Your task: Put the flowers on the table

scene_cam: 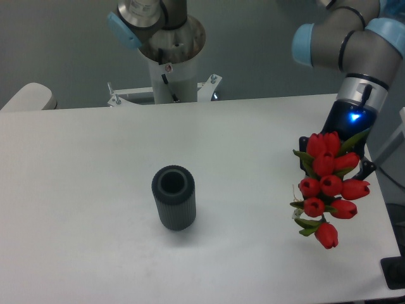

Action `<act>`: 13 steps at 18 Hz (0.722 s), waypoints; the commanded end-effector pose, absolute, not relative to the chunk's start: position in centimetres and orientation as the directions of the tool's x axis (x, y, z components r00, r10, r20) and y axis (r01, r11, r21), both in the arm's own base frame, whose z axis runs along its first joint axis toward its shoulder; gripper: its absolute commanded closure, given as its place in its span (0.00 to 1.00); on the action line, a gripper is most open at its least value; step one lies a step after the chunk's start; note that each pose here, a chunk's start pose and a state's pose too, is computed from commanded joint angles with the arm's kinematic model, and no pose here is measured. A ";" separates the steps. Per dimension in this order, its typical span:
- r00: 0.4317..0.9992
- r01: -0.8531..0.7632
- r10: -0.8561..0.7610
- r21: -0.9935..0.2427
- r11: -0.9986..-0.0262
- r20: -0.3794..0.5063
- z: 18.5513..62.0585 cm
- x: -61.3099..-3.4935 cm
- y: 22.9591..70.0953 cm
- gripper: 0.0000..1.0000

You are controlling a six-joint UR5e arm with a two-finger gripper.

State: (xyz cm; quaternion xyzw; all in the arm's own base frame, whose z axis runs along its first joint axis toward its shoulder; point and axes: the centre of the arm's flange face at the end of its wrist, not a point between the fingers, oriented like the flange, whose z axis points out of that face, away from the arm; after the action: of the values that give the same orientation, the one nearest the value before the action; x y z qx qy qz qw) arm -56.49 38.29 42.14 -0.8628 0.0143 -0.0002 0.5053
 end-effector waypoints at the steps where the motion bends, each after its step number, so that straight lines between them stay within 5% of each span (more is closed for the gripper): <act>1: 1.000 -0.027 -0.026 -0.872 -0.488 -0.016 42.2 -56.3 38.3 0.60; 13: 0.999 -0.032 -0.005 -0.843 -0.537 -0.035 42.0 -55.8 37.7 0.62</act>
State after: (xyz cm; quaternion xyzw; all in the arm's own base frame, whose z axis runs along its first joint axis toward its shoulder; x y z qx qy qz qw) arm -55.78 37.73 42.00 -0.8765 0.0108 0.0140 0.4811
